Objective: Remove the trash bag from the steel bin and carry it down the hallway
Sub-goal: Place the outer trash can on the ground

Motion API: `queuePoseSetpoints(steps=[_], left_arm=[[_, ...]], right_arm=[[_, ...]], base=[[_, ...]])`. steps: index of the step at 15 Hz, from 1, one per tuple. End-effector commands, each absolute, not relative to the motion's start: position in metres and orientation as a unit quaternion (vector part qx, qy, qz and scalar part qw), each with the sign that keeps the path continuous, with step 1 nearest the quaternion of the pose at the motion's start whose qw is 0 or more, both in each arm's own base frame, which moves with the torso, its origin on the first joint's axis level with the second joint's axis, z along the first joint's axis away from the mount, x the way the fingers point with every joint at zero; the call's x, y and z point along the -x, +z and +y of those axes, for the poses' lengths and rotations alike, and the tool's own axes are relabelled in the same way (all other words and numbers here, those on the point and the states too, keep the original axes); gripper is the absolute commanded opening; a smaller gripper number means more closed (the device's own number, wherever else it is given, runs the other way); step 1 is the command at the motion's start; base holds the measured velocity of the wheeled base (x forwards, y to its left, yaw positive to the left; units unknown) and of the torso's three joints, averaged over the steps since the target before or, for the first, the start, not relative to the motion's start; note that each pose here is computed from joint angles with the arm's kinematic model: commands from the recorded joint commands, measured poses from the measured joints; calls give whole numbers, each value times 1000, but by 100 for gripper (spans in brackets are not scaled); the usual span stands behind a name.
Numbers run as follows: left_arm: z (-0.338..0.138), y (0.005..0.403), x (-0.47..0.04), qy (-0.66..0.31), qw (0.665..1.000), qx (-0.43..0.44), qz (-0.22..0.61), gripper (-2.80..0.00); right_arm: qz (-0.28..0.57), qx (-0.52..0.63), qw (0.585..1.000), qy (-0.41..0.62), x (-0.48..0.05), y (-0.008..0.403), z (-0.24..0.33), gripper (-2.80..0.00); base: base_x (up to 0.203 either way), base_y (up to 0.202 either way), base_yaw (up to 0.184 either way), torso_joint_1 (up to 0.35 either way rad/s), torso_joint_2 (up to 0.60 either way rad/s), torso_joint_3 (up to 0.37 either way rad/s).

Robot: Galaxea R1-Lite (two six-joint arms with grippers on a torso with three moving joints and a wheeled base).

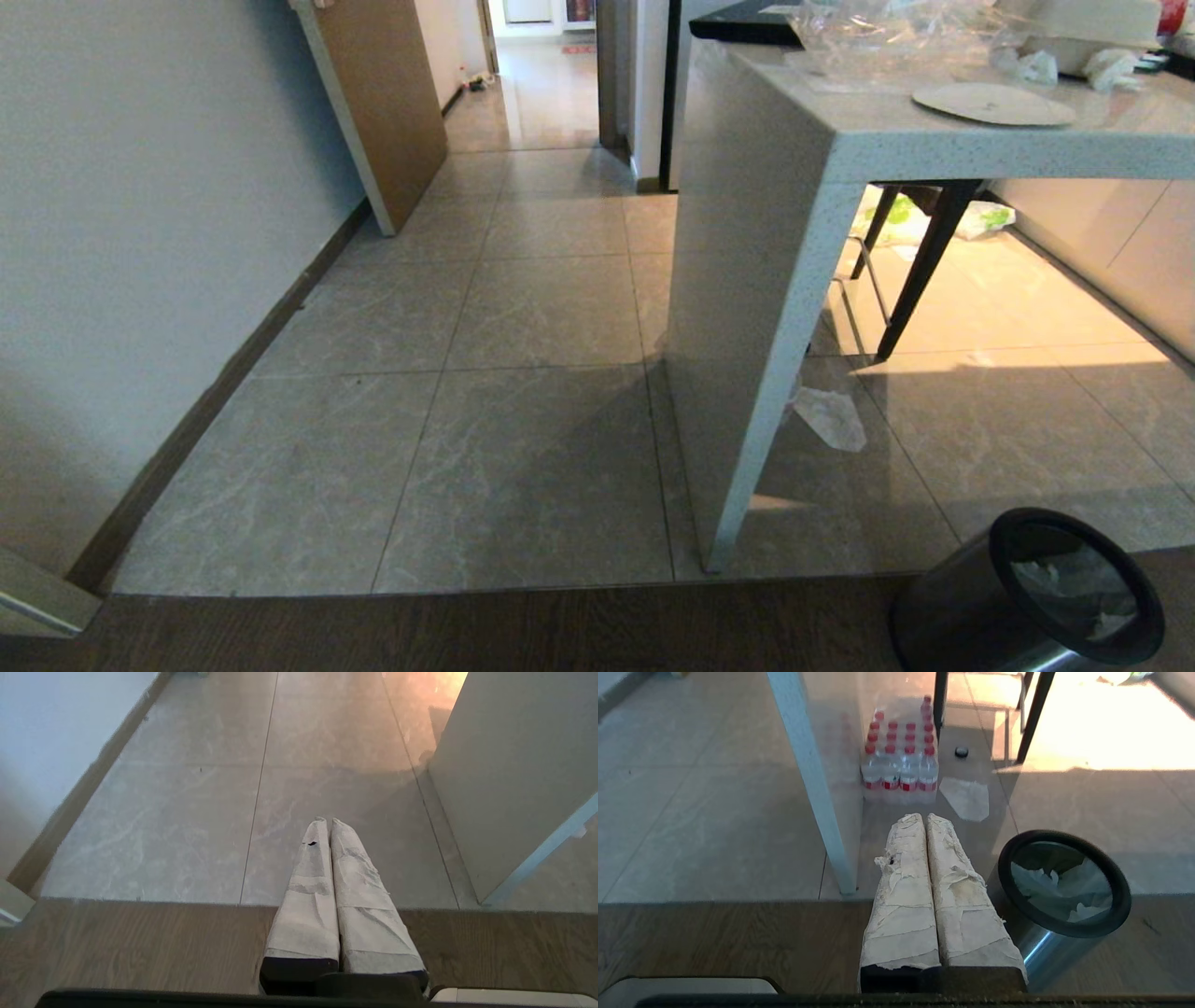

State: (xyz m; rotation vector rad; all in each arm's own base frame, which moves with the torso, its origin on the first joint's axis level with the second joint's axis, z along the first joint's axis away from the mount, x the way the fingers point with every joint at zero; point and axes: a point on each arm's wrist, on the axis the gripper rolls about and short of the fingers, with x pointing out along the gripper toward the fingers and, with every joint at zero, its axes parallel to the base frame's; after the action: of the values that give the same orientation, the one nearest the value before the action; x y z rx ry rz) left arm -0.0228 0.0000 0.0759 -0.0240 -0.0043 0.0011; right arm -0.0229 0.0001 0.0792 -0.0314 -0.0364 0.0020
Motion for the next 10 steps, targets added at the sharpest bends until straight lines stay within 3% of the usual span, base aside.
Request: queuePoseSetpoints(steps=[1,10], left_arm=[[0,76,23,1,1000,12,-2,-280],[0,76,23,1,1000,12,-2,-280]], right_arm=[[-9,16,1000,1,21,74,0,-280],[-10,17,1000,2,21,74,0,-280]], base=[[0,0,0,7,7,-194],[0,0,0,2,2,-197]])
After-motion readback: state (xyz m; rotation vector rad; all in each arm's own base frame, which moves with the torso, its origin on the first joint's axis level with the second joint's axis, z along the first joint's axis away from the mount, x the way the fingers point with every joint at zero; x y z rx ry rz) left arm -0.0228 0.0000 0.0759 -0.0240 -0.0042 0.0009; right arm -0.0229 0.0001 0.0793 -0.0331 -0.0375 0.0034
